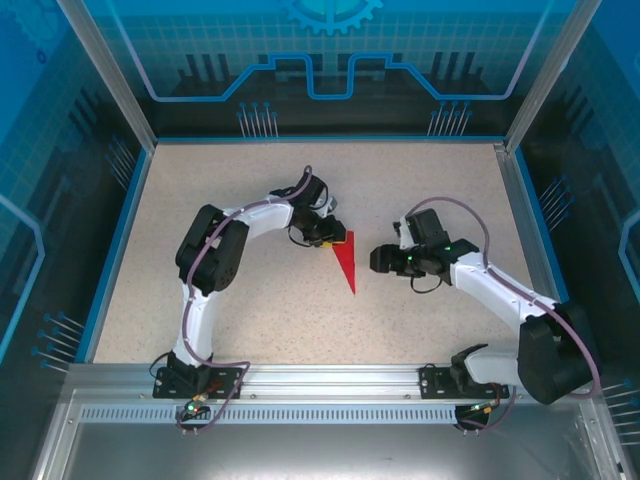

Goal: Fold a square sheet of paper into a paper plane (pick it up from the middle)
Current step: Turn over a paper plane at the center of the table.

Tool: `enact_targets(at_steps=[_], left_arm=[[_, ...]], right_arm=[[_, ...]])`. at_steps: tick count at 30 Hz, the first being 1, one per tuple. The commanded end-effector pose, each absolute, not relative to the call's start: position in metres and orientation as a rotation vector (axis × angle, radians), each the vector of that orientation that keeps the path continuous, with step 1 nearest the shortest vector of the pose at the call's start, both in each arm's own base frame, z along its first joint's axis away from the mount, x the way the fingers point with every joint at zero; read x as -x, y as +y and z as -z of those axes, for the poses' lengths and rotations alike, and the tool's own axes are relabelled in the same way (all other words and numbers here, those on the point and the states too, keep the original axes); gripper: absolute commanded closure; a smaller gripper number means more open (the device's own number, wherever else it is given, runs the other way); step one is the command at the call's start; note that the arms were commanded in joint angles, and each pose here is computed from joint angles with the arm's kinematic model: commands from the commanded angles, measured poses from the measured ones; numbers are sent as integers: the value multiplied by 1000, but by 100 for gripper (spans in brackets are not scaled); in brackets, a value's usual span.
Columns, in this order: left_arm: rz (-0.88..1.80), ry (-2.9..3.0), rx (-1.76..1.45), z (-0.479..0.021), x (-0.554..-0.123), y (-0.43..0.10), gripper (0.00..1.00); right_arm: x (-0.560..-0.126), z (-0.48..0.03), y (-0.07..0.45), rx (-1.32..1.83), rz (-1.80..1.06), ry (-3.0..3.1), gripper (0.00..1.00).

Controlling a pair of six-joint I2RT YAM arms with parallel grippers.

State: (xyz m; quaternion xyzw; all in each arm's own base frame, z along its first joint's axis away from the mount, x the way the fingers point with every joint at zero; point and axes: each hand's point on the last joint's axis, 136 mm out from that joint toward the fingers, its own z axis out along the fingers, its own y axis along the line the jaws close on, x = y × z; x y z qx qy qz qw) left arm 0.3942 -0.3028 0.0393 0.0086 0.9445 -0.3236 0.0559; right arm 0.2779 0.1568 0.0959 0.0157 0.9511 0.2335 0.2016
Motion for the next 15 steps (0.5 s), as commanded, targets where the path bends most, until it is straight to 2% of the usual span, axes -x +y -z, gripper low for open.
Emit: enact_targets(at_steps=[1, 9, 15], left_arm=[[910, 2789, 0, -94, -399, -299, 61], [522, 2792, 130, -110, -389, -274, 44], [295, 2839, 138, -95, -373, -285, 39]], right_arm=[[-293, -94, 131, -149, -564, 2608, 26], [-293, -76, 113, -239, -607, 2608, 10], [-288, -68, 108, -261, -591, 2621, 1]])
